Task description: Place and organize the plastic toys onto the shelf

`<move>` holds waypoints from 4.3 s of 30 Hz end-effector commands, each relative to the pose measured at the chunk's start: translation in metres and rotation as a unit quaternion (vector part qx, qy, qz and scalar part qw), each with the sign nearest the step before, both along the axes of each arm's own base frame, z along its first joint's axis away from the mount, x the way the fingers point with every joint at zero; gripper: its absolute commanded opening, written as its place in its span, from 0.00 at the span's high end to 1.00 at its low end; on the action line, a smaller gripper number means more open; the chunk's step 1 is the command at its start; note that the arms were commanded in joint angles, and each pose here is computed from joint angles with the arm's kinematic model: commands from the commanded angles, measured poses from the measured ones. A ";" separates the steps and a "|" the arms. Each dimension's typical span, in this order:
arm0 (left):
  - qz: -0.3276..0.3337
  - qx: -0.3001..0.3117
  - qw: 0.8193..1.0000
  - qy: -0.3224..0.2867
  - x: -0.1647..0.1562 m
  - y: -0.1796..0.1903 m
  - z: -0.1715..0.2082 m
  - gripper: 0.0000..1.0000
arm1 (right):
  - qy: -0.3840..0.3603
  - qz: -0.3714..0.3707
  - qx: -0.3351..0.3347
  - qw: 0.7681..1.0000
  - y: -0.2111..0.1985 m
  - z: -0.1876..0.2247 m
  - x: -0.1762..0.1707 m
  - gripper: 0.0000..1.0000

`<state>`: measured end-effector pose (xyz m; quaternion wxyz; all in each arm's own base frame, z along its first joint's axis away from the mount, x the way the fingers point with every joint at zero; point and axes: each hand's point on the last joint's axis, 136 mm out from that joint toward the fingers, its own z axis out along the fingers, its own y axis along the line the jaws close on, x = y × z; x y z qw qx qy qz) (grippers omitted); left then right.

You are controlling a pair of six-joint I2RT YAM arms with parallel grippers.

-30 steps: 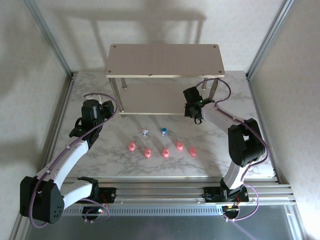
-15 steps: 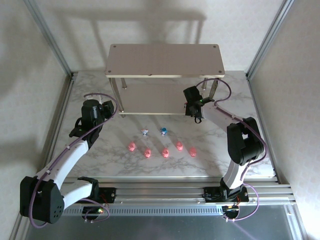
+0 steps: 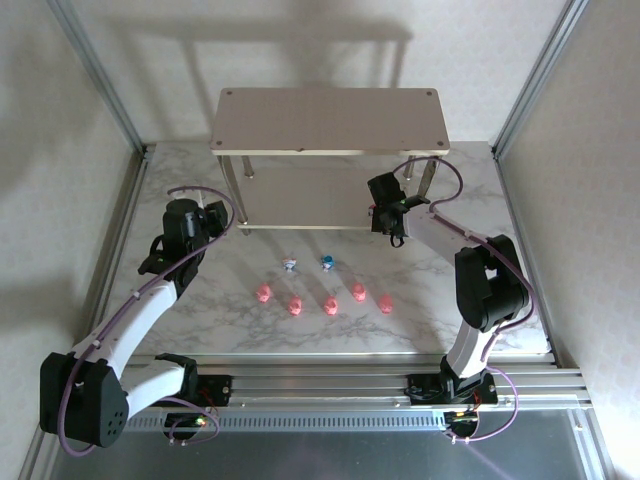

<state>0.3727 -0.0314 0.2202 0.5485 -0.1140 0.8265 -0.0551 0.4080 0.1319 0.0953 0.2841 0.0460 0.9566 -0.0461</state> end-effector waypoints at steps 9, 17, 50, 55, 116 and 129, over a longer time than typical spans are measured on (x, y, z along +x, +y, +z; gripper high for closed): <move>0.012 0.005 1.000 0.000 -0.005 0.007 0.001 0.56 | -0.024 -0.019 -0.005 1.000 -0.007 0.014 0.021 0.43; 0.013 0.006 1.000 0.002 -0.005 0.007 0.000 0.56 | -0.030 -0.025 -0.009 0.999 -0.011 0.015 0.025 0.41; 0.012 0.003 1.000 0.001 -0.004 0.006 0.001 0.56 | -0.049 -0.029 -0.019 0.998 -0.020 0.023 0.030 0.36; 0.009 -0.001 1.000 -0.001 -0.004 0.005 0.001 0.56 | -0.053 -0.033 -0.022 0.998 -0.025 0.029 0.021 0.35; -0.007 -0.003 0.999 0.033 -0.026 0.003 -0.030 0.55 | 0.133 0.056 0.128 0.981 0.178 -0.050 -0.121 0.33; -0.002 -0.003 0.999 0.033 -0.026 0.007 -0.031 0.55 | 0.145 0.048 0.133 0.979 0.177 -0.063 -0.117 0.33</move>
